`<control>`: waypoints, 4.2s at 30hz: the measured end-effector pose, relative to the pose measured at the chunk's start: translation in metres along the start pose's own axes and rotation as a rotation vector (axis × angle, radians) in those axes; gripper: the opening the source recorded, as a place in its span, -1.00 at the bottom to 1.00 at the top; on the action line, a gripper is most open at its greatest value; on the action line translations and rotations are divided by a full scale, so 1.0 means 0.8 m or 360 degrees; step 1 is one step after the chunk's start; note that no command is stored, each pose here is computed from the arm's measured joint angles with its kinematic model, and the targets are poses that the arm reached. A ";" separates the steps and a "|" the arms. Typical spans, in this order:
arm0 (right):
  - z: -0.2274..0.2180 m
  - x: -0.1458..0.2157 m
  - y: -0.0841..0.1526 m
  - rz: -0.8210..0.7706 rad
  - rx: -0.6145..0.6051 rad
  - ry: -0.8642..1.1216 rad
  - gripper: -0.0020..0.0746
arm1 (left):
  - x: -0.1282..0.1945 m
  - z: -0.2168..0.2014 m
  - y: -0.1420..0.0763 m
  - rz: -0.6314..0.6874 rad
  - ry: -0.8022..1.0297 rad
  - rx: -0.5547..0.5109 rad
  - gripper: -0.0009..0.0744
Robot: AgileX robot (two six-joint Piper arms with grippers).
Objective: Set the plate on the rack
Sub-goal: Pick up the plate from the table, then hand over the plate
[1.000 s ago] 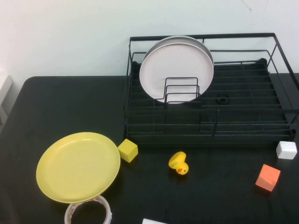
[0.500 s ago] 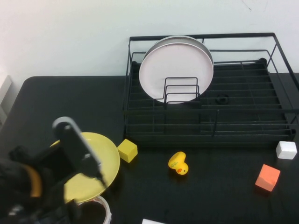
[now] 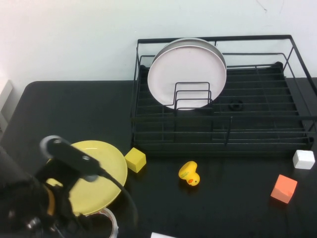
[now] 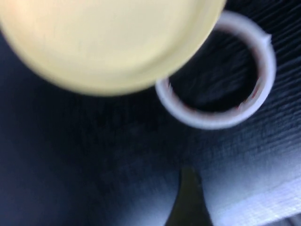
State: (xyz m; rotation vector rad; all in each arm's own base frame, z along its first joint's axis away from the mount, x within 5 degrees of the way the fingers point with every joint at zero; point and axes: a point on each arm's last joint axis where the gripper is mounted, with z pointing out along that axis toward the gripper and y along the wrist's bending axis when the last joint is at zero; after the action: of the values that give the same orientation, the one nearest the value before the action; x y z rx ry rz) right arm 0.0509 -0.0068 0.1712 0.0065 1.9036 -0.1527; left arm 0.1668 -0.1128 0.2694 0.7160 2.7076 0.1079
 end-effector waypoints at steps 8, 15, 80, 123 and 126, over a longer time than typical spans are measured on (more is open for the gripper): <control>0.000 0.000 0.000 0.0000 0.0000 0.0000 -0.95 | 0.000 0.019 0.068 -0.0733 0.0064 0.0050 0.12; 0.000 0.000 0.000 0.0007 0.0000 0.0000 -0.95 | 0.004 0.040 0.129 -0.1211 0.0013 0.0010 0.11; 0.000 0.000 0.000 0.0016 0.0000 0.0000 -0.95 | -0.043 0.063 0.148 -0.1246 -0.0496 0.0378 -0.96; -0.010 -0.147 0.070 0.0851 -0.1329 0.0129 0.07 | -0.068 0.000 -0.004 -0.0480 -0.0605 0.1090 -0.96; 0.009 -0.169 0.073 0.0723 -0.1422 0.0202 0.47 | -0.068 -0.001 -0.005 -0.0451 -0.0616 0.1097 -0.96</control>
State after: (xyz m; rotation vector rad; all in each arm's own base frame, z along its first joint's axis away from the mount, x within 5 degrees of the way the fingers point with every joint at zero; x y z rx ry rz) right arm 0.1074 0.0601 0.2902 -0.1561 1.8965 1.0214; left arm 0.2090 -0.1427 0.2856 0.4417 2.4049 -0.9631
